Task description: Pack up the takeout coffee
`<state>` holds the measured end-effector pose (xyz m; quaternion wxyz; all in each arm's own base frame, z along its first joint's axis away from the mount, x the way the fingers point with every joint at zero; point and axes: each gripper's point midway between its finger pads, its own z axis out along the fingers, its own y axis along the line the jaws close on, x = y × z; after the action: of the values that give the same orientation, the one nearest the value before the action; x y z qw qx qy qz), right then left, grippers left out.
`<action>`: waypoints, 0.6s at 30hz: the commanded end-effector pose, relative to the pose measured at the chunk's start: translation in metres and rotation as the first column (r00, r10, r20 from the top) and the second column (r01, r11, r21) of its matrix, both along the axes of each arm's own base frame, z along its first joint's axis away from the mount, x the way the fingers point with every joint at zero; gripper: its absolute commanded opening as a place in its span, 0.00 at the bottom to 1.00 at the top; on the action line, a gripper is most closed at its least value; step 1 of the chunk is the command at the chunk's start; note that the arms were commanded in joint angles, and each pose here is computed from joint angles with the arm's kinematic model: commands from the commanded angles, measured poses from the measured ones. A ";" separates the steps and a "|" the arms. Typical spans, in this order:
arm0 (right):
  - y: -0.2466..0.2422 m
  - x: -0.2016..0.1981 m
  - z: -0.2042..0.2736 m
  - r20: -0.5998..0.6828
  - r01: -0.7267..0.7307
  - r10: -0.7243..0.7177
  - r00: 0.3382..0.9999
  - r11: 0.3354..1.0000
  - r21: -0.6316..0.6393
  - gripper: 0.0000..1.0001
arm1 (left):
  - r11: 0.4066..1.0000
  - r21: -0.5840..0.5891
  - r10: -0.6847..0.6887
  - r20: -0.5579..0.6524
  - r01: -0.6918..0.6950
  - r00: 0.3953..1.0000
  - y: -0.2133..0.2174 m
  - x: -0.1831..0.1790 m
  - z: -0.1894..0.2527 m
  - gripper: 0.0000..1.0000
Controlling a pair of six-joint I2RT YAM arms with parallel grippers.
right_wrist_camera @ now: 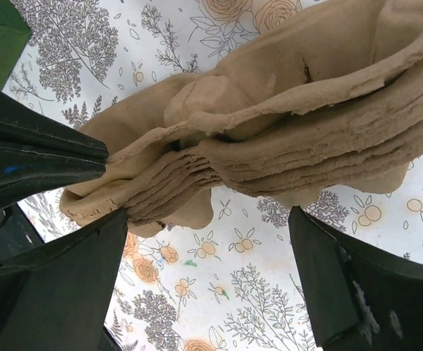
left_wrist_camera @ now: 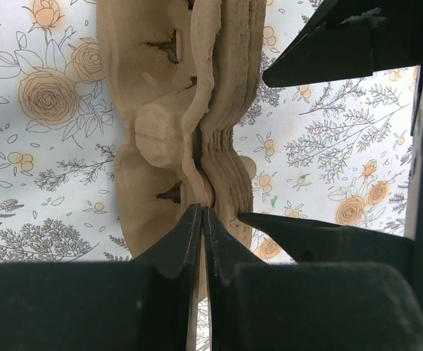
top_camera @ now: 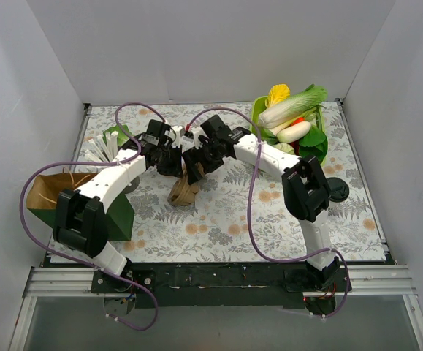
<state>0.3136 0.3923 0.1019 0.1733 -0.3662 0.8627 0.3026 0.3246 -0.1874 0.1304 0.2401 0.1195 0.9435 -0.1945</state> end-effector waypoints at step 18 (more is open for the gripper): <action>-0.061 0.007 -0.023 0.032 0.065 -0.061 0.998 0.988 -0.138 0.97 | 0.998 -0.026 -0.051 0.255 0.059 0.965 0.008 0.005 0.075 0.00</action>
<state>0.3112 0.3359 0.0625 0.1466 -0.3531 0.8961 0.2253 0.3263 -0.1715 0.1710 0.3090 0.1410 0.9241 -0.1750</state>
